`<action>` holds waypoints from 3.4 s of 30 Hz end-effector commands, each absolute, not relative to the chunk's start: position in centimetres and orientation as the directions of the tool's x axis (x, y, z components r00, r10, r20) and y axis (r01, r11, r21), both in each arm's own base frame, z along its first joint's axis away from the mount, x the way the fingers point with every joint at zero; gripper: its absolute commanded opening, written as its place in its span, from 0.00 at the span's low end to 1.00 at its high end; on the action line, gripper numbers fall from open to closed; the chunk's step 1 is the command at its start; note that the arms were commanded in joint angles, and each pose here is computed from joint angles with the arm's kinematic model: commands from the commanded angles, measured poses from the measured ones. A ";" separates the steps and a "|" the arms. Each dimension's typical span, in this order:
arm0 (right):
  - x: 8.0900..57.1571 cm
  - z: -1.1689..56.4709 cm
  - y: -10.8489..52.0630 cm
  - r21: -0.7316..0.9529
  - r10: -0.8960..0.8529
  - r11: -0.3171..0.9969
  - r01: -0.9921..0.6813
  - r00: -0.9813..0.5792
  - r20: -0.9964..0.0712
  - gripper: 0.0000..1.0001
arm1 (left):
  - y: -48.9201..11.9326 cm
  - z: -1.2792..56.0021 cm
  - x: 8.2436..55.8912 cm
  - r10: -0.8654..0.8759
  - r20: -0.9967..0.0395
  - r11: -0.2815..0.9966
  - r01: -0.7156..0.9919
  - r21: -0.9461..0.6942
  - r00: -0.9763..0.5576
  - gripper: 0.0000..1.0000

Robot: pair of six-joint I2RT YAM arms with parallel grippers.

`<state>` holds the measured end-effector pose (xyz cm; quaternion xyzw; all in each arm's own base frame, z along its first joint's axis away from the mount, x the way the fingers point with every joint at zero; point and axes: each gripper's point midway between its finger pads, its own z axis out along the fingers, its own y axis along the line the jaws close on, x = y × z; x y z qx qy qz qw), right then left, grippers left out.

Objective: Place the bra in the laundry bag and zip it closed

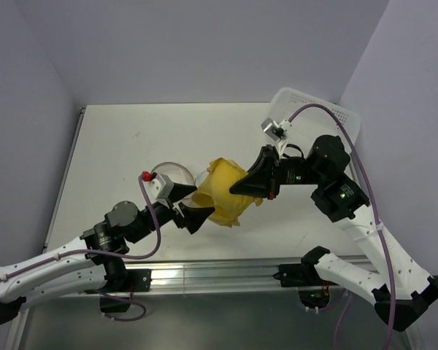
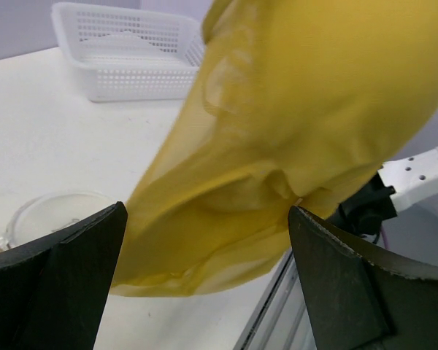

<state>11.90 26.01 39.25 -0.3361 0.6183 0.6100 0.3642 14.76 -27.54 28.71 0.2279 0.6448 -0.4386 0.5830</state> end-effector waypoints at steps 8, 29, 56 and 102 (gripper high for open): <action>9.4 42.3 25.9 0.452 0.022 -0.124 -0.883 -0.458 -0.889 0.00 | -26.0 30.9 16.0 -0.287 -0.954 0.577 0.777 -0.249 -0.093 0.99; 14.5 40.7 26.8 0.506 0.040 -0.037 -0.862 -0.507 -0.861 0.00 | -29.4 31.6 11.0 -0.324 -0.917 0.266 0.907 -0.325 -0.234 0.00; 13.1 37.6 26.4 0.262 0.071 0.060 -0.963 -0.257 -0.964 0.95 | -29.2 34.9 11.2 -0.336 -0.920 0.277 0.913 -0.299 -0.200 0.00; 26.2 39.1 33.5 0.386 0.351 0.470 -0.794 -0.233 -0.907 0.00 | -10.8 21.1 19.4 -0.646 -0.735 0.758 -0.060 -0.650 -0.206 0.70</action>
